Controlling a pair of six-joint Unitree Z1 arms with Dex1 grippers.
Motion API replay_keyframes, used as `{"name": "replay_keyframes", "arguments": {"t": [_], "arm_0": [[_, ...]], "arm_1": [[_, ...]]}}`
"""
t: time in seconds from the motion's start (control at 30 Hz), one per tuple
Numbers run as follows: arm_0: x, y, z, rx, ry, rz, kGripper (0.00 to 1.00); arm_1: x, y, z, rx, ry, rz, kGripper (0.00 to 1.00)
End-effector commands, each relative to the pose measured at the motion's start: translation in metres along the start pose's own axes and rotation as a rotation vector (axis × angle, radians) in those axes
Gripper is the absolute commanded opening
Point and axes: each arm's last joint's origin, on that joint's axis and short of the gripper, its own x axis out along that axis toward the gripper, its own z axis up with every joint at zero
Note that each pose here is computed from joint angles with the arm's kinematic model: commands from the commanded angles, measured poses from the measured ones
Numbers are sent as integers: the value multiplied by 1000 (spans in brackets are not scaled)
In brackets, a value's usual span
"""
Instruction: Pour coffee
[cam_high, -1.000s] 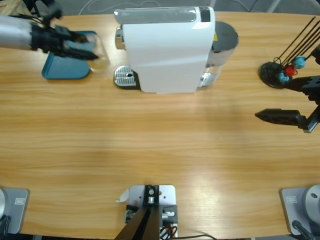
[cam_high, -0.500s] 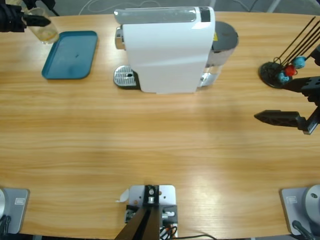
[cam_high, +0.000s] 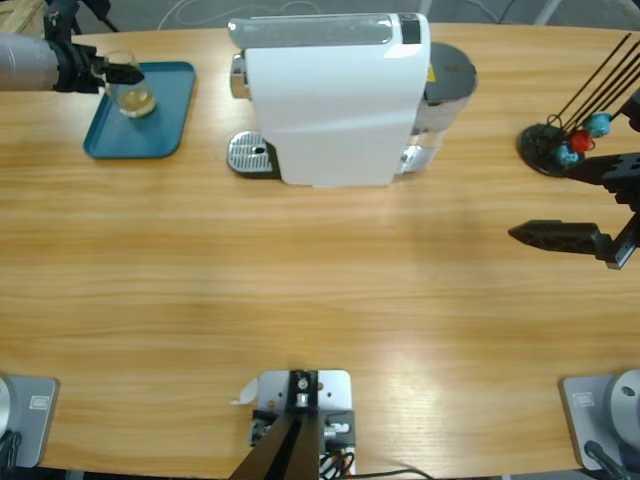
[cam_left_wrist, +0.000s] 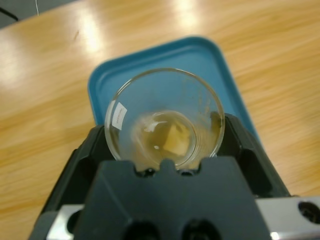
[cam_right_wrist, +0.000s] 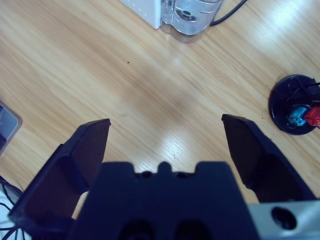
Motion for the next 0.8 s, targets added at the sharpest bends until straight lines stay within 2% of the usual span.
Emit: {"name": "replay_keyframes", "arguments": {"t": [0.03, 0.17, 0.2, 0.23, 0.27, 0.4, 0.53, 0.63, 0.8], "arm_0": [[17, -7, -20, -9, 50, -3, 0], [17, -9, -19, -13, 48, -8, 0], [18, -9, -20, -36, 49, -8, 411], [17, -11, -21, -68, 54, -9, 908], [13, -12, -24, -90, 56, -10, 982], [-3, -12, -26, -91, 47, 10, 996], [-27, -7, -17, -94, -14, 61, 996], [-55, -5, -6, -98, -90, 61, 996], [-130, -39, -8, -31, -229, -36, 996]], "arm_1": [[5, 3, -2, -21, 28, 22, 1000], [5, 3, -2, -21, 28, 22, 1000], [5, 3, -2, -21, 27, 22, 1000], [4, 3, -2, -21, 26, 23, 1000], [4, 3, -2, -22, 24, 24, 1000], [1, 4, -4, -27, 14, 27, 1000], [1, 5, -4, -32, 11, 30, 1000], [-3, 5, -7, -33, -5, 28, 1000], [-4, 5, -8, -29, -13, 15, 1000]]}}
